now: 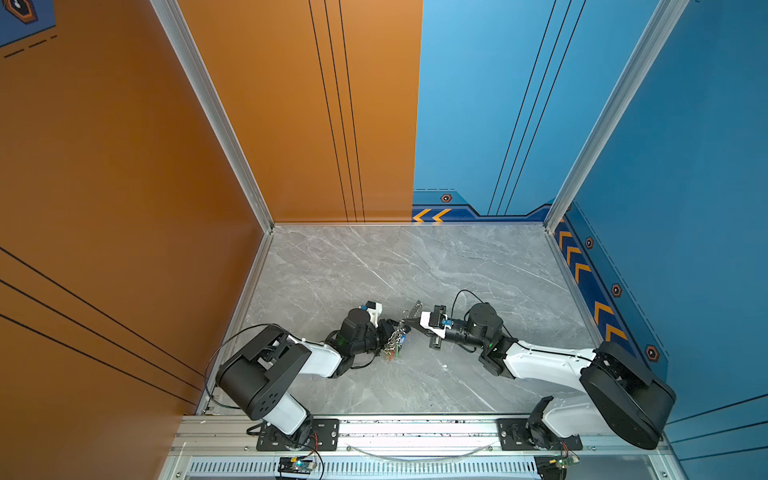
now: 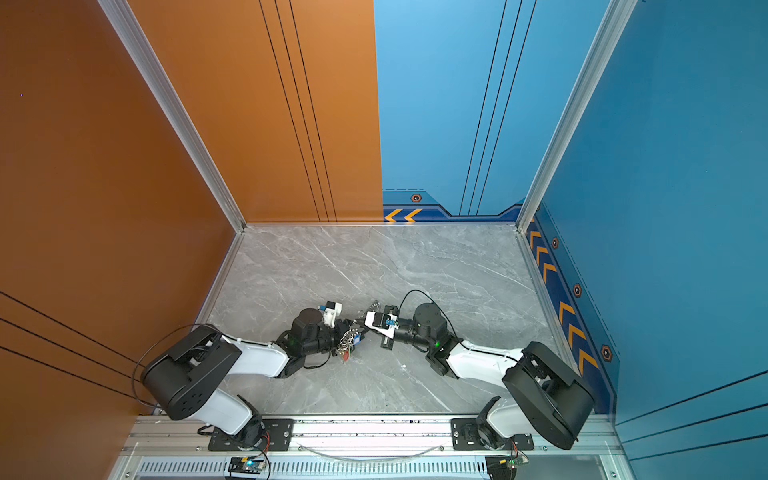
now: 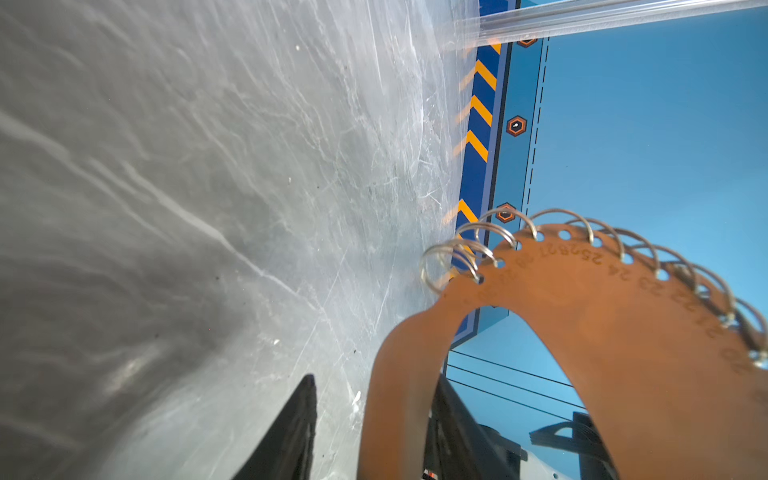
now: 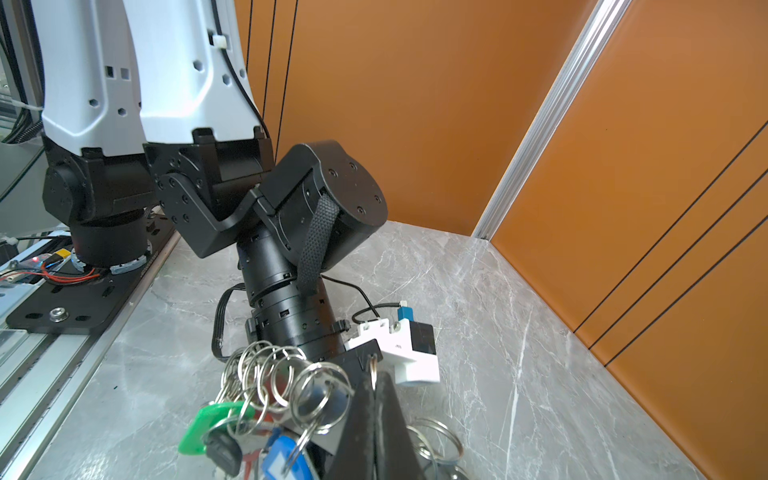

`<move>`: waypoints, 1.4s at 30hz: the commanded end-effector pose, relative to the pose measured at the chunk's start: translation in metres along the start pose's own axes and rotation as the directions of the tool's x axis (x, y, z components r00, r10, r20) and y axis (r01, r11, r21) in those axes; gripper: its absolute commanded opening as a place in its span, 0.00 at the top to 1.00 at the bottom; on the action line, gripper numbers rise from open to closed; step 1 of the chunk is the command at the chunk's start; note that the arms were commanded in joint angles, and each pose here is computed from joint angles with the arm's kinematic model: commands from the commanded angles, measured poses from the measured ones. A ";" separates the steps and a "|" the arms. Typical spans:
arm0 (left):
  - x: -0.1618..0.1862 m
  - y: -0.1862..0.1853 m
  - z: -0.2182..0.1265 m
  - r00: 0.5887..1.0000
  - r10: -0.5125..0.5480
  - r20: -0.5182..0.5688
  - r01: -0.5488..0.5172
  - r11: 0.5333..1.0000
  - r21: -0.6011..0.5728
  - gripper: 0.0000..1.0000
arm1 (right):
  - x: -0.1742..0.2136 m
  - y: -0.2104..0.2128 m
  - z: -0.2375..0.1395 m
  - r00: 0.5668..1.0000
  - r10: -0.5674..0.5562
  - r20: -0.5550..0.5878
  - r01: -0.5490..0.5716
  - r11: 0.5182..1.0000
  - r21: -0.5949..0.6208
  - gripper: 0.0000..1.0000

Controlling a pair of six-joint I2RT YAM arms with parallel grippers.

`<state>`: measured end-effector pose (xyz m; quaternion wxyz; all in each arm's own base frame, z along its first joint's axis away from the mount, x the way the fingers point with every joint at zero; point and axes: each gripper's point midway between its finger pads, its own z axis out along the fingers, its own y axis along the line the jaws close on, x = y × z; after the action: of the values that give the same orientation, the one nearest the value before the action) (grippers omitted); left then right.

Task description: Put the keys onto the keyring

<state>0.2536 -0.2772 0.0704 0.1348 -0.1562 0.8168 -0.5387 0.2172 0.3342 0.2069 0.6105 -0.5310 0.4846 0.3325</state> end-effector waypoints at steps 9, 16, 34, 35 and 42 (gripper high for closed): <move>0.009 0.004 0.004 0.999 0.002 -0.048 -0.001 1.000 0.014 0.77 | -0.023 -0.006 0.002 0.995 -0.078 0.058 0.076 0.997 0.027 1.00; -0.004 0.012 -0.002 0.999 0.028 -0.017 -0.028 0.999 -0.038 0.86 | -0.016 -0.004 -0.007 0.996 -0.088 0.015 0.087 0.995 0.038 1.00; -0.089 -0.019 -0.090 0.740 0.665 -0.098 -0.534 0.493 -0.687 0.94 | 0.014 0.024 -0.023 0.999 -0.010 -0.053 0.011 0.999 0.033 0.81; -0.093 -0.022 -0.093 0.729 0.678 -0.096 -0.533 0.473 -0.701 0.95 | 0.015 0.024 -0.024 0.998 -0.007 -0.056 0.009 0.999 0.038 0.76; -0.113 -0.068 -0.111 0.462 0.864 -0.200 -0.583 0.125 -0.803 0.98 | 0.025 0.022 -0.038 0.995 0.016 -0.103 -0.006 0.995 0.096 0.60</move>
<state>0.3119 -0.1764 0.1473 0.3717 0.0969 0.9223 -0.0432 0.1922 0.3069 0.1729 0.5988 -0.5310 0.5216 0.2957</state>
